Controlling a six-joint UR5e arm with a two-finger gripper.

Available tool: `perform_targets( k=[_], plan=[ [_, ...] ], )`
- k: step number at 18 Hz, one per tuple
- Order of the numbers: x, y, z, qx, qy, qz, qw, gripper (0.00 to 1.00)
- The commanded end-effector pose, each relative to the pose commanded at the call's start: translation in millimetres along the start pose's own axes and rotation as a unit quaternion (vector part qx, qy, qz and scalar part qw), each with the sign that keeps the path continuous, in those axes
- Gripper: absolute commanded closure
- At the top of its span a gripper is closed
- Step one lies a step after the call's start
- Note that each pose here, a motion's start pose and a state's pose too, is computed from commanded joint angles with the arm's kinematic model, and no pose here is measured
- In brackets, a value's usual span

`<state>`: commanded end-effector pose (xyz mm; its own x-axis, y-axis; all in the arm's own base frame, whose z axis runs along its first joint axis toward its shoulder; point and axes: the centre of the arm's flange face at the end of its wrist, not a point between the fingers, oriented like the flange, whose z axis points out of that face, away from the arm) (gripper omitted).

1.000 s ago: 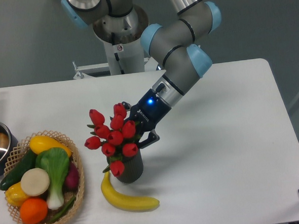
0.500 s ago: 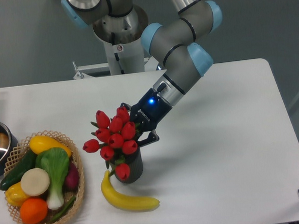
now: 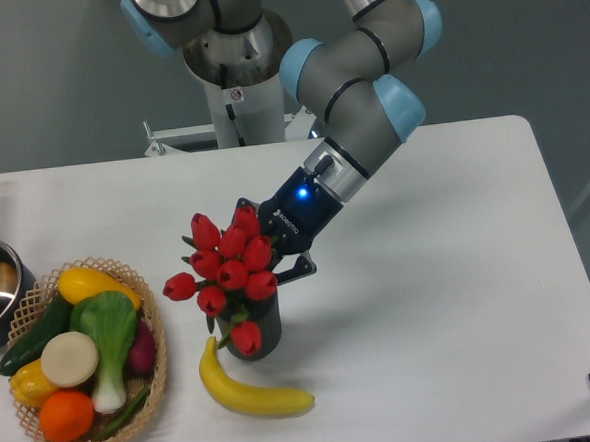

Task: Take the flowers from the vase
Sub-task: 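Lift the gripped tulips up out of the dark vase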

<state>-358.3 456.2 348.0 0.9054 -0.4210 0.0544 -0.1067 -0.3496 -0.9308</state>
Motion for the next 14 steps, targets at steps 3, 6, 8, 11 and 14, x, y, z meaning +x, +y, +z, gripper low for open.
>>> perform_targets(
  k=[3, 6, 8, 11, 14],
  plan=[
    [-3.9, -17.5, -16.7, 0.008, -0.015, -0.033, 0.9993, 0.65],
    [-2.6, -25.4, -22.6, 0.017, -0.018, -0.038, 0.9990, 0.65],
    [-0.3, -32.5, -29.9, 0.029, -0.021, -0.042, 0.9985, 0.65],
    [0.1, -43.3, -36.4, 0.047, -0.021, -0.054, 0.9972, 0.65],
    [-3.6, -50.9, -48.5, 0.068, -0.026, -0.051, 0.9960, 0.65]
  ],
)
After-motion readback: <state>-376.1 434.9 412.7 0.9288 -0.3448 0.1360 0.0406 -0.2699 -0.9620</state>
